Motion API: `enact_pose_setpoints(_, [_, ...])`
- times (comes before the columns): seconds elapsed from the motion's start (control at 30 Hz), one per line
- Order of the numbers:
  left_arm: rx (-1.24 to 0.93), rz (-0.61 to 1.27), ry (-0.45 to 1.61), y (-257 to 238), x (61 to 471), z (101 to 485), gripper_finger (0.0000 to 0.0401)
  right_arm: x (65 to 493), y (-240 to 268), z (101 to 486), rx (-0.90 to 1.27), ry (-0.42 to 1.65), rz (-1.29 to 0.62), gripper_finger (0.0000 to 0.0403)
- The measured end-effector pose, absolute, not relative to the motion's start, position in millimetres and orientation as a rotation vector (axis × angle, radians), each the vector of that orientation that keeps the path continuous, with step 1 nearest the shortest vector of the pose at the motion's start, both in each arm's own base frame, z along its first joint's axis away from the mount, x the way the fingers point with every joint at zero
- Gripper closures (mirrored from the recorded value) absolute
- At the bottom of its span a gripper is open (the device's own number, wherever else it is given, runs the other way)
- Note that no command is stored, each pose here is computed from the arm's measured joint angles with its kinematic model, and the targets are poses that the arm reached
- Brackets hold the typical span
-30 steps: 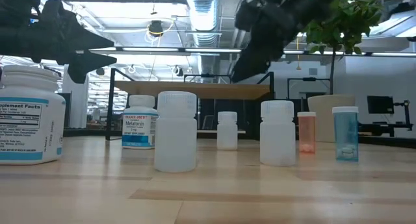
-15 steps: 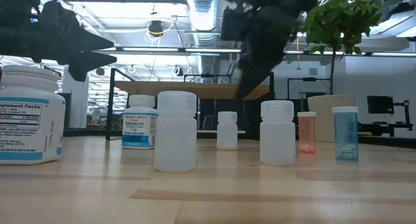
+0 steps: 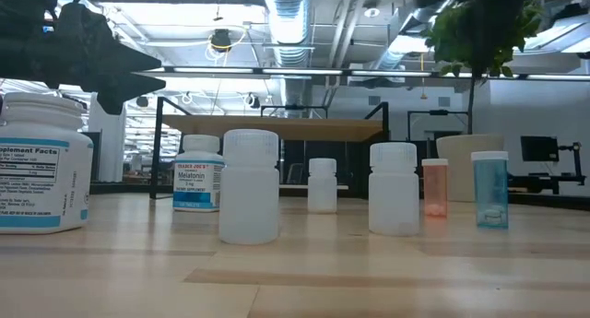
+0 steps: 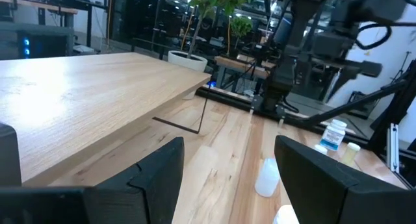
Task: Pick and place medicine bottles onto shelf by color
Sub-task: Put the right white pill bottle on the shelf
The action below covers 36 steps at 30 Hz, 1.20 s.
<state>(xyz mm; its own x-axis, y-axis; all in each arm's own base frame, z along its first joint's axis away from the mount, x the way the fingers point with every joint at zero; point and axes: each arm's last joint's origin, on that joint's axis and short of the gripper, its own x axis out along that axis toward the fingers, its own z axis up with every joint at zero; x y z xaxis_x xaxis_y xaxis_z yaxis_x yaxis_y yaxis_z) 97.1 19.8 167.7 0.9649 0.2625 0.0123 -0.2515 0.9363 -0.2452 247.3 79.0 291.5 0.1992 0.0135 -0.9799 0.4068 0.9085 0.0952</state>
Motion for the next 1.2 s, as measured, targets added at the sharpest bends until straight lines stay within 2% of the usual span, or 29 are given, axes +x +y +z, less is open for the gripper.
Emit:
enact_pose_setpoints(0.23, [-0.245, 0.262, -0.045, 19.8, 97.1, 167.7, 0.0173, 198.8, 131.3, 290.2, 0.602, 1.319, -0.449, 0.0132])
enact_pose_setpoints(0.57, [-0.245, 0.263, -0.045, 19.9, 97.1, 167.7, 0.0173, 145.1, 188.6, 261.0, 0.852, 1.267, -0.949, 0.0132])
enact_pose_setpoints(0.77, [-0.245, 0.263, -0.045, 19.9, 97.1, 167.7, 0.0173, 137.0, 207.7, 244.0, 0.928, 1.231, -1.142, 0.0132])
enact_pose_setpoints(1.2, [-0.244, 0.263, -0.045, 19.9, 97.0, 167.7, 0.0173, 154.4, 204.3, 231.2, 0.946, 1.265, -1.269, 0.0132])
